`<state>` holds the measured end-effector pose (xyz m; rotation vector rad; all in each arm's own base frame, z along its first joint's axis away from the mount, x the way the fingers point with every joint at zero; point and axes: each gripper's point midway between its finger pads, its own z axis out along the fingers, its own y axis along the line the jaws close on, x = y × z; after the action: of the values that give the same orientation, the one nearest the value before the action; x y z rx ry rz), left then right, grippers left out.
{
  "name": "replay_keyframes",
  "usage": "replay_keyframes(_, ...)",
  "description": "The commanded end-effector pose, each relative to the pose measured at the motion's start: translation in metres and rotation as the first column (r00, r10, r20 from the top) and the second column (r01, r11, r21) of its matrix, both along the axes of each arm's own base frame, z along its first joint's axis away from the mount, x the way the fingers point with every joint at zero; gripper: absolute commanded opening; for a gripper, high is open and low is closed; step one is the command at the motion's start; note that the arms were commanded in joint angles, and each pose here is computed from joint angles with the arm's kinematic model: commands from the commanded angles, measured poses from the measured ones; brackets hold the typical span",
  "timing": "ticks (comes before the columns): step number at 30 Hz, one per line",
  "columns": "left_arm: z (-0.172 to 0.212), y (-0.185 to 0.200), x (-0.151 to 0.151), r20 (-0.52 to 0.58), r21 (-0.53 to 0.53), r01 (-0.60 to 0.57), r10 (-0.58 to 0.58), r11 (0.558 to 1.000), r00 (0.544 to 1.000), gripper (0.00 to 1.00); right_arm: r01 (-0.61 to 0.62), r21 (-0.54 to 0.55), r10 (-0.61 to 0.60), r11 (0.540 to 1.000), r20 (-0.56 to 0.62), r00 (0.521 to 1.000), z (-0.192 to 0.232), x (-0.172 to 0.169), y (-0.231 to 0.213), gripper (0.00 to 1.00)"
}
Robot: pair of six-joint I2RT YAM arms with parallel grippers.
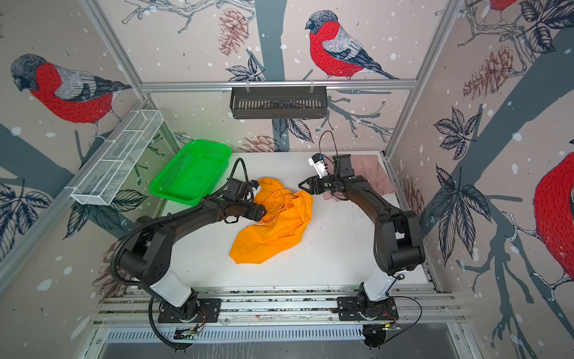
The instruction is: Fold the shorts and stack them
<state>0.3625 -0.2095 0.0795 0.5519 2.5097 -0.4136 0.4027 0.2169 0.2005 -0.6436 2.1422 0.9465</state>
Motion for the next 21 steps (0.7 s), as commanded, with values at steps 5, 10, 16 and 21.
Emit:
replay_keyframes(5,-0.009,0.006,-0.007,-0.063,0.034,-0.031,0.033,0.999,0.997,0.58,0.257,-0.246,-0.253,0.935,0.048,0.966,-0.007,-0.019,-0.021,0.72)
replay_keyframes(10,0.015,0.007,-0.007,-0.048,0.01,-0.07,0.07,0.998,0.996,0.77,0.315,-0.325,-0.341,0.892,-0.027,0.94,-0.032,-0.062,-0.032,0.77)
replay_keyframes(16,0.05,-0.002,-0.012,-0.003,-0.098,-0.064,0.064,0.993,0.998,0.94,0.233,-0.293,-0.25,0.927,-0.022,0.968,-0.052,-0.121,-0.007,0.78)
replay_keyframes(21,0.041,-0.003,-0.018,-0.035,-0.115,-0.073,0.069,0.991,0.997,0.94,0.27,-0.301,-0.275,0.915,0.028,0.961,-0.073,-0.123,-0.007,0.79)
